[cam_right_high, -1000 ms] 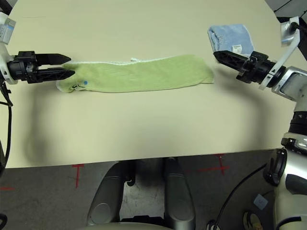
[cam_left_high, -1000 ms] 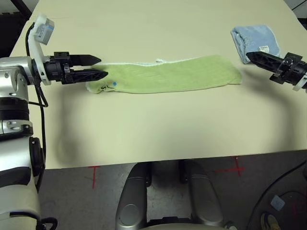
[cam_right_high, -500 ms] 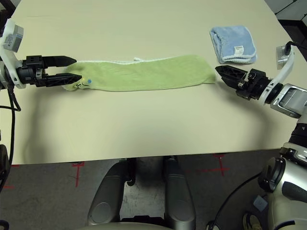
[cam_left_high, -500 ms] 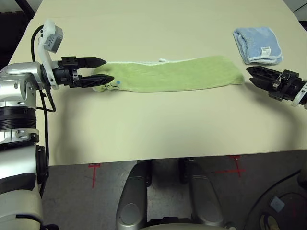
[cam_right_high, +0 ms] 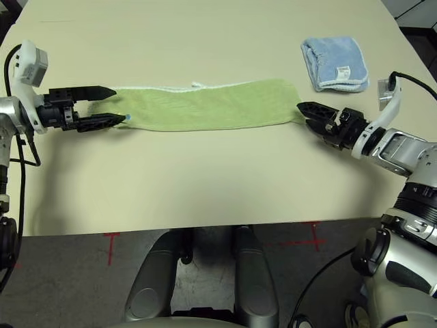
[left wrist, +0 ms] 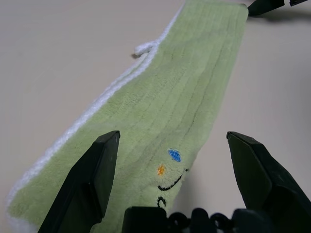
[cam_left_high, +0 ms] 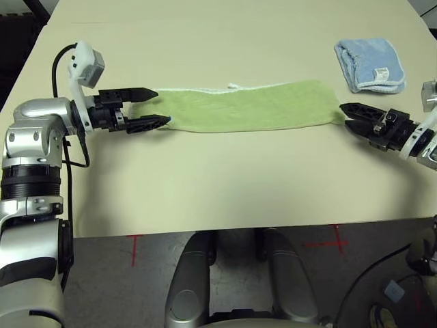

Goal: Fold the towel and set it aside.

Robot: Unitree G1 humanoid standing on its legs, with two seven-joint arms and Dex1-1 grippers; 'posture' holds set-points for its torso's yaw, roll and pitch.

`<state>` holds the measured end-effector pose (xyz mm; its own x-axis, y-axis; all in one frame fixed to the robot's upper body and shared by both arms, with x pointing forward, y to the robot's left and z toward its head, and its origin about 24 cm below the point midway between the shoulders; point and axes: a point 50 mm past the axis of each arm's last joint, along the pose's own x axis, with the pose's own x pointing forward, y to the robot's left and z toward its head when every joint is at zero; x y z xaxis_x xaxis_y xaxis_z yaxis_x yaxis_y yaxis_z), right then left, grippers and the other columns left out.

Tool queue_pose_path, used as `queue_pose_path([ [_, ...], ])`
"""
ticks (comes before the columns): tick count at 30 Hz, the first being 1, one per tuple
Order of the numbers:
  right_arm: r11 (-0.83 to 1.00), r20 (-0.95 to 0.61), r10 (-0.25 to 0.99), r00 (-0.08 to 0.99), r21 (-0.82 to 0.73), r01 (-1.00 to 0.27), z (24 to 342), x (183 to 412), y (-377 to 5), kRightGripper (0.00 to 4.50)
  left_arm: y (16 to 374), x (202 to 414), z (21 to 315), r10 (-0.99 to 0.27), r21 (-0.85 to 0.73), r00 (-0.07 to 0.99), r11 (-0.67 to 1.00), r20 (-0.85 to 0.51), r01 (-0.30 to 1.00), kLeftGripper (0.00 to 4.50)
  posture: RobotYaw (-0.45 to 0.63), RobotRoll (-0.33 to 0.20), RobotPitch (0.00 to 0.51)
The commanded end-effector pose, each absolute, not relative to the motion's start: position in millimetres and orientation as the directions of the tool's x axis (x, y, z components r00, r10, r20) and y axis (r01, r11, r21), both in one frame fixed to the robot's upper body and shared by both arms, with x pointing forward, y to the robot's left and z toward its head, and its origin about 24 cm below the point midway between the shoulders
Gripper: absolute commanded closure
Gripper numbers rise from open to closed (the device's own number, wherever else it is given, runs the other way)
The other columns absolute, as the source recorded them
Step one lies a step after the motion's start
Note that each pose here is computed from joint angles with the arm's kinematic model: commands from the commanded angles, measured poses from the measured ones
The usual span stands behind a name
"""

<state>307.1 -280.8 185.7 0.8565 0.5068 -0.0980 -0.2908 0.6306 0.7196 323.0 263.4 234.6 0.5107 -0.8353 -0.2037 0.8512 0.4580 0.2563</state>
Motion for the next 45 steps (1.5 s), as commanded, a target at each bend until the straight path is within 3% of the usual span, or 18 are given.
queue_pose_path([
  [1,0.636,-0.114,0.488,0.865,0.726,-0.263,180,311,-279,0.00,265,320,229,-0.838,0.268,0.505,0.448,-0.205,0.853,0.04,0.03,0.000,0.396],
  [11,0.648,-0.088,0.490,0.867,0.702,-0.296,202,278,-311,0.00,267,315,228,-0.843,0.268,0.503,0.449,-0.188,0.853,0.04,0.00,0.000,0.385],
  [17,0.631,-0.149,0.512,0.846,0.733,-0.253,192,261,-317,0.00,269,314,225,-0.843,0.266,0.498,0.442,-0.201,0.856,0.04,-0.01,0.000,0.388],
  [22,0.615,-0.149,0.518,0.842,0.749,-0.246,179,269,-306,0.00,268,316,227,-0.845,0.269,0.494,0.437,-0.202,0.858,0.04,0.00,0.000,0.387],
  [34,0.609,-0.141,0.491,0.859,0.761,-0.224,165,316,-277,0.00,268,317,231,-0.848,0.283,0.484,0.420,-0.216,0.862,0.04,0.03,0.000,0.381],
  [42,0.639,-0.126,0.429,0.894,0.742,-0.202,168,321,-283,0.00,269,316,231,-0.849,0.282,0.477,0.411,-0.228,0.867,0.04,0.03,0.000,0.369],
  [45,0.642,-0.124,0.424,0.897,0.740,-0.201,168,319,-283,0.63,270,316,229,-0.848,0.277,0.474,0.409,-0.238,0.870,0.00,0.02,0.000,0.367],
])
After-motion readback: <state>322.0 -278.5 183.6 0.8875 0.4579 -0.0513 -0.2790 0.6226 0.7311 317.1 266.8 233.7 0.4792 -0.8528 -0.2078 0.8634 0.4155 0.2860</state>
